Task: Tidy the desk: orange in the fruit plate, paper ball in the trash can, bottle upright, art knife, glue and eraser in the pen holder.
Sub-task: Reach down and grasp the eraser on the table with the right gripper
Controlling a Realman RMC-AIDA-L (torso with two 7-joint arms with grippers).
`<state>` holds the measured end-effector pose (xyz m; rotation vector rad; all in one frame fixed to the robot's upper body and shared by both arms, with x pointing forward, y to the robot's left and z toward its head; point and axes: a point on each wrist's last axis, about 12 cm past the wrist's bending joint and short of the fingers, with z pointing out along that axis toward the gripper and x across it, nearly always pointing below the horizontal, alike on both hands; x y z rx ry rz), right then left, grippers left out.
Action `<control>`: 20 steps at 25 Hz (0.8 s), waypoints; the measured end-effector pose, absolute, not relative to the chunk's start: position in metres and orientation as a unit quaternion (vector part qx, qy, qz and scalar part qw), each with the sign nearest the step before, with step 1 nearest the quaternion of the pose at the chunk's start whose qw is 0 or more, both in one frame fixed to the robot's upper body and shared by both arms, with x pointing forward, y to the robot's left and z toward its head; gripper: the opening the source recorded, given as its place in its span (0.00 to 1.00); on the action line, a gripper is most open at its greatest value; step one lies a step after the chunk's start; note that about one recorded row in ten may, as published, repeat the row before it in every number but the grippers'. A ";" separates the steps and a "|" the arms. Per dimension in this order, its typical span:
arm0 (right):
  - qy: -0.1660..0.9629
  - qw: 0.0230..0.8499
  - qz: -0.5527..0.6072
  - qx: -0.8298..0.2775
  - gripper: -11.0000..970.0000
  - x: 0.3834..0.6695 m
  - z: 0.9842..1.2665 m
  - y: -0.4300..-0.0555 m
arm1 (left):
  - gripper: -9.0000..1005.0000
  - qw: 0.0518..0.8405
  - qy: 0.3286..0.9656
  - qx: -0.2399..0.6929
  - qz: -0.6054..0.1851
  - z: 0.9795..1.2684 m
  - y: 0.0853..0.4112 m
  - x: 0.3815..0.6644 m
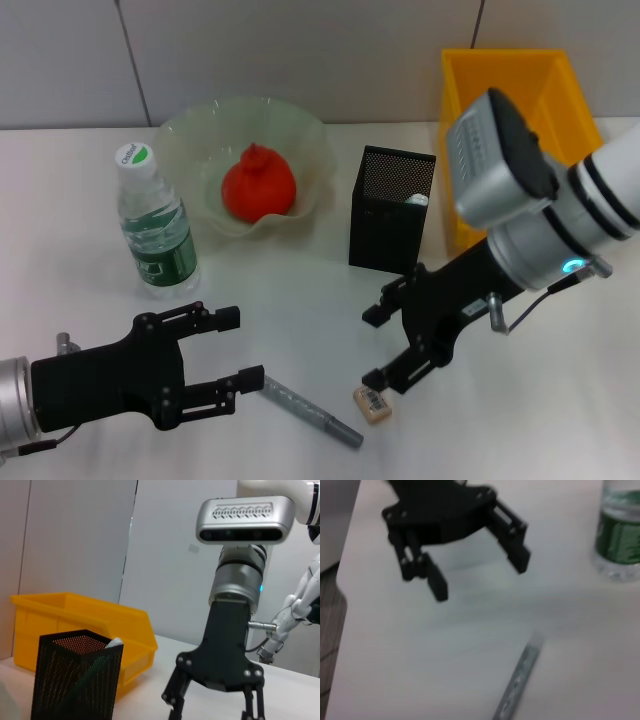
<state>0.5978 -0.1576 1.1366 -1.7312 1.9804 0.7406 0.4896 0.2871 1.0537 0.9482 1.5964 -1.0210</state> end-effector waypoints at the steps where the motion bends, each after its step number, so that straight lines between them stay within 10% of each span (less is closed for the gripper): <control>1: 0.706 0.196 0.261 -0.628 0.85 0.596 1.135 -0.156 | 0.77 0.488 0.658 0.391 -0.421 1.054 0.287 0.490; 20: 0.626 0.178 0.190 -0.735 0.85 0.586 1.108 -0.130 | 0.77 0.477 0.671 0.388 -0.415 1.056 0.290 0.496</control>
